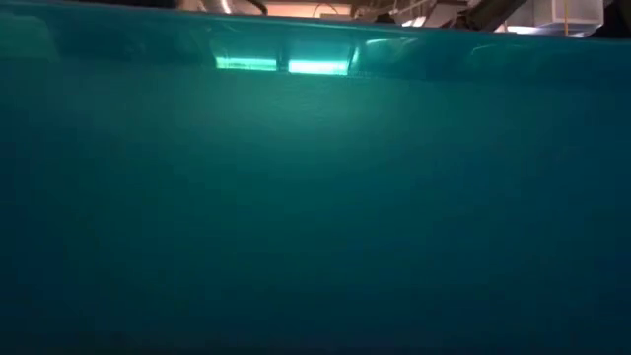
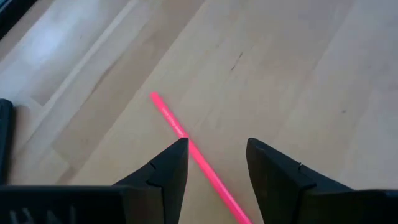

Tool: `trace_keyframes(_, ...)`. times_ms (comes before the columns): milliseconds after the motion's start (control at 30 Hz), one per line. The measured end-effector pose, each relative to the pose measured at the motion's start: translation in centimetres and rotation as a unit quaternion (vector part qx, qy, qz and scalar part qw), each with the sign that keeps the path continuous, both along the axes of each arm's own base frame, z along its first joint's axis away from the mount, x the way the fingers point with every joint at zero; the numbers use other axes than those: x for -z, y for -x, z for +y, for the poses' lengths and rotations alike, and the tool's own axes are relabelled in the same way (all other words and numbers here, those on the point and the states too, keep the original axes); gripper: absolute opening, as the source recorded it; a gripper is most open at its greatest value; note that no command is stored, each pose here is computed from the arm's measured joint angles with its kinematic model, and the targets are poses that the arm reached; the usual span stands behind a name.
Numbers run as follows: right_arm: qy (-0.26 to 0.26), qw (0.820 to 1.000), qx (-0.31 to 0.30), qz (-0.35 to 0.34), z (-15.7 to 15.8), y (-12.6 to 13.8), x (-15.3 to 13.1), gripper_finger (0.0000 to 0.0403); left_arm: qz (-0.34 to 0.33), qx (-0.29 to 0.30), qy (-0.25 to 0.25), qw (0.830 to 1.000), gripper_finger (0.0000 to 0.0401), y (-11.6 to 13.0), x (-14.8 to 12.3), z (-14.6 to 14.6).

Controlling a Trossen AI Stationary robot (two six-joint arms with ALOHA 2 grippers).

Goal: Sort crayons/erasers/pens/pencils in bins
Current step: Put the gray crayon into the blue bin

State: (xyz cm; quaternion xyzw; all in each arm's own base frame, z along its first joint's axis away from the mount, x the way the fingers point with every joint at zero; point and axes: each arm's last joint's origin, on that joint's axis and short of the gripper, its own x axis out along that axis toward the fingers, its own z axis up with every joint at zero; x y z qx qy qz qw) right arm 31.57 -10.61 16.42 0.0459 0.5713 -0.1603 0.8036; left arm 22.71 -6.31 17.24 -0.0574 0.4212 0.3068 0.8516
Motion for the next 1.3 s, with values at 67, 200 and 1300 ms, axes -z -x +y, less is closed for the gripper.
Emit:
trace_keyframes(67,0.004,1.0,-0.007,0.004,-0.3,0.1,0.0,0.0173,0.009,0.002,0.004,1.0,0.0156,-0.1,0.0,0.5)
trace_keyframes(200,0.012,1.0,-0.017,0.002,-0.9,0.2,0.0,0.0173,0.021,0.005,0.0,1.0,0.0156,-0.5,0.0,1.4)
trace_keyframes(1300,-0.076,0.997,-0.008,-0.018,-6.0,1.4,3.0,0.0141,-0.046,0.052,-0.002,0.998,0.0156,-3.7,-1.3,8.0)
